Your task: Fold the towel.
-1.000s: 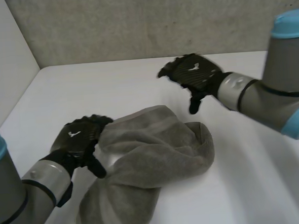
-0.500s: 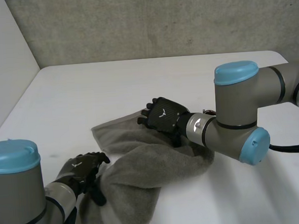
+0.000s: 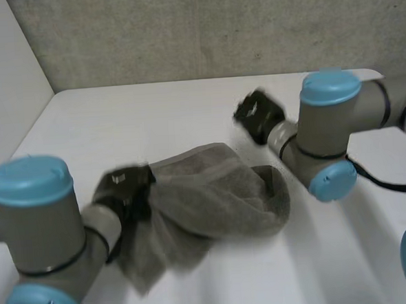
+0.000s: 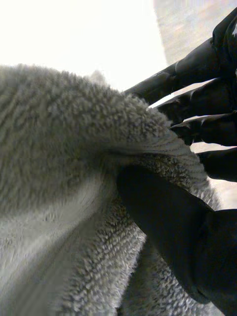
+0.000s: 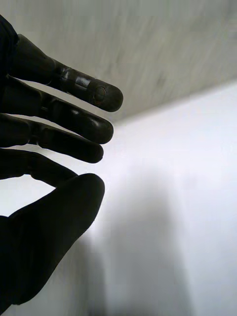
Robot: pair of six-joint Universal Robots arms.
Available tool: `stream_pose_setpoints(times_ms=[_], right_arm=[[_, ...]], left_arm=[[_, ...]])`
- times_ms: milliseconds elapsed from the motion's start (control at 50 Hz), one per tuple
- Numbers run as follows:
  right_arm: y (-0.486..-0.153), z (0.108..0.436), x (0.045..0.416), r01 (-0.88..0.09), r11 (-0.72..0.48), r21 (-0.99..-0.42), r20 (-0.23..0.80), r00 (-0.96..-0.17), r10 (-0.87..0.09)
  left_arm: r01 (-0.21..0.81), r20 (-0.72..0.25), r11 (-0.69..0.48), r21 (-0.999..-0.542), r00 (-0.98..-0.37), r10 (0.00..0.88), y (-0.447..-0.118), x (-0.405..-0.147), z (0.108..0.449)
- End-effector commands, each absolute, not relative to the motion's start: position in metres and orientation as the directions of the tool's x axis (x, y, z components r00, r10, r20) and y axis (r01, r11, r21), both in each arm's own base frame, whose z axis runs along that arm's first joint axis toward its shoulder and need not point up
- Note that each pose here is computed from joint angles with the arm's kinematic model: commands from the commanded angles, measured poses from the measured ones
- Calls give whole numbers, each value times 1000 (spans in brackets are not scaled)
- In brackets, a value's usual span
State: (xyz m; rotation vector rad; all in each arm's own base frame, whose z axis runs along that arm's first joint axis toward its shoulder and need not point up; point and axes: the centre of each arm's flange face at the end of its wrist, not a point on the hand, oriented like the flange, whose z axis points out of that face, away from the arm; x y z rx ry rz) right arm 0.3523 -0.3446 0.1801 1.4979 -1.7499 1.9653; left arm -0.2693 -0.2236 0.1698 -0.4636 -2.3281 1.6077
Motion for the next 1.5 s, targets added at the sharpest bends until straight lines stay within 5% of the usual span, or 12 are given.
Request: stream_pose_setpoints(times_ms=[20,260,520,640,860,1020,1100,1160,1240,1400,1460,1500], right_arm=[[-380,243,330,-457,-314,-832,539,-799,-268],[-330,211,326,-422,-176,-889,448,-724,-525],[-278,174,349,-311,167,-936,-19,-427,-904],[-278,154,347,-377,221,-900,-38,-436,-899],[-265,135,346,-571,99,-815,151,-375,-915],[-288,197,354,-417,19,-909,207,-489,-847],[-324,272,340,-99,-98,-990,139,-718,-682],[-335,318,311,111,-224,-968,28,-842,-539],[-325,342,296,199,-322,-926,-21,-876,-481],[-283,288,290,-89,-107,-990,133,-824,-550],[-258,249,283,-309,44,-950,217,-754,-620],[-226,210,273,-534,152,-832,279,-638,-717]], left_arm=[[-3,23,54,-999,-927,374,-261,-283,248],[39,7,115,-993,-926,378,-208,-260,246],[-16,21,14,-1000,-906,422,-143,-234,276],[-37,26,-18,-999,-909,417,-138,-229,286],[-48,29,-39,-998,-923,382,-149,-225,291],[-84,40,-133,-987,-950,309,-183,-218,319],[-108,45,-182,-977,-946,321,-202,-227,331],[-143,55,-253,-957,-943,327,-218,-235,348],[-165,60,-303,-938,-942,329,-235,-243,357],[-84,34,-143,-986,-946,323,-246,-249,295],[-20,6,-39,-999,-947,321,-243,-247,256],[29,-20,23,-999,-947,320,-240,-245,233]])
